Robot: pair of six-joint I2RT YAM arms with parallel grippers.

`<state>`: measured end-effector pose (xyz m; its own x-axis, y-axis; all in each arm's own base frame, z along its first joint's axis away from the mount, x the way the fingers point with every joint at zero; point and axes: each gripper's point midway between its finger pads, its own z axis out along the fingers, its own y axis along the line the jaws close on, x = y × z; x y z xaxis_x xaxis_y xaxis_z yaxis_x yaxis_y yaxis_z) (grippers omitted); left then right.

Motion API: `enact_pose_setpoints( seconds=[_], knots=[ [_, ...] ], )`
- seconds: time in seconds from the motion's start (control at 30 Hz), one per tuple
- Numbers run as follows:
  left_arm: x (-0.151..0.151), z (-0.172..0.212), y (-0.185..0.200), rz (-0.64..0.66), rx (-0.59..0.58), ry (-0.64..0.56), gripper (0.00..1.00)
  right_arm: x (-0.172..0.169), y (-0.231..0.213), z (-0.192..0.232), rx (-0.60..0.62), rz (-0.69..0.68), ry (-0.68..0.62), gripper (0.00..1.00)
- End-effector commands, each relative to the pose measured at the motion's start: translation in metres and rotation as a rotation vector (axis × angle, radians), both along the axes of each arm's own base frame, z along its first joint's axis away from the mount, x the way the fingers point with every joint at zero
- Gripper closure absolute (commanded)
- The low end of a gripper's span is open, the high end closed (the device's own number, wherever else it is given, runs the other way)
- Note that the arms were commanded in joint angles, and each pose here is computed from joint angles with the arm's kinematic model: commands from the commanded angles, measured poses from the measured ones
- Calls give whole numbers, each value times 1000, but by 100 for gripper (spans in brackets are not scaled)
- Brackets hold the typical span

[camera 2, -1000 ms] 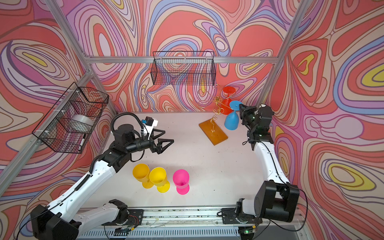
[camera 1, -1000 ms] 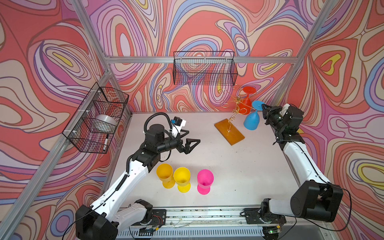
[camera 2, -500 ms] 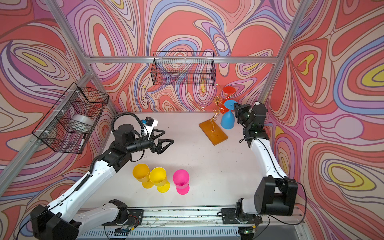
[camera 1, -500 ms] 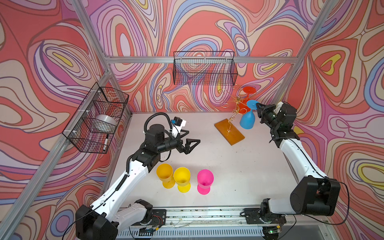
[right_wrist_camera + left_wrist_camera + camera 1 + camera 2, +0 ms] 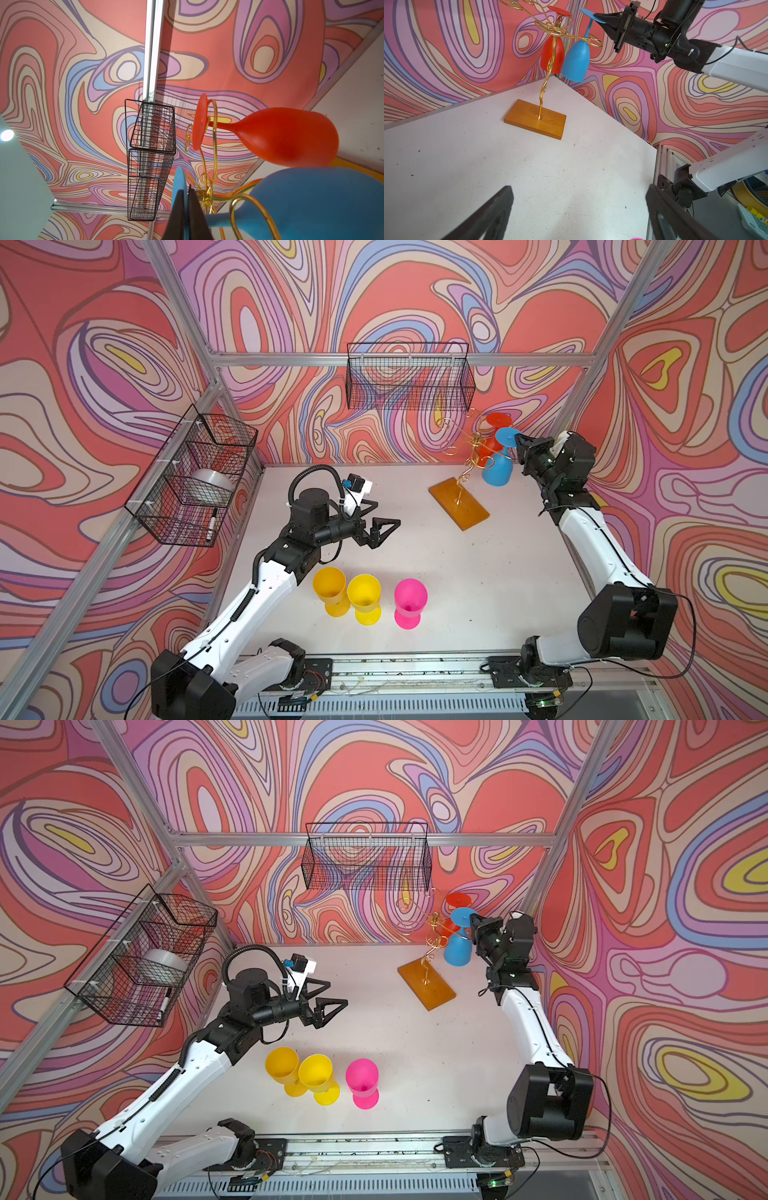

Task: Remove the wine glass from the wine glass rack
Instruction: 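Slide the blue glass off the rack arm with the right gripper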

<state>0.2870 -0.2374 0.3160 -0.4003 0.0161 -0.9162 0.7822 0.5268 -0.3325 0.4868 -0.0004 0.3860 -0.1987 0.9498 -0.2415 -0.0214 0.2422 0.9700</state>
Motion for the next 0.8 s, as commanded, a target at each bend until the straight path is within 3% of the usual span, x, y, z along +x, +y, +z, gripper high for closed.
enact_pose_setpoints(
  seconds=[0.0, 0.47, 0.77],
  knots=[
    [-4, 16, -1, -14, -1, -49, 0, 6, -7, 10, -38, -41, -35, 100],
    [-3, 14, -2, -17, 3, -42, 0, 14, -31, 10, -66, -123, -41, 100],
    [-3, 15, -2, -20, 1, -43, 0, -1, -54, 8, -88, -185, -25, 100]
  ],
)
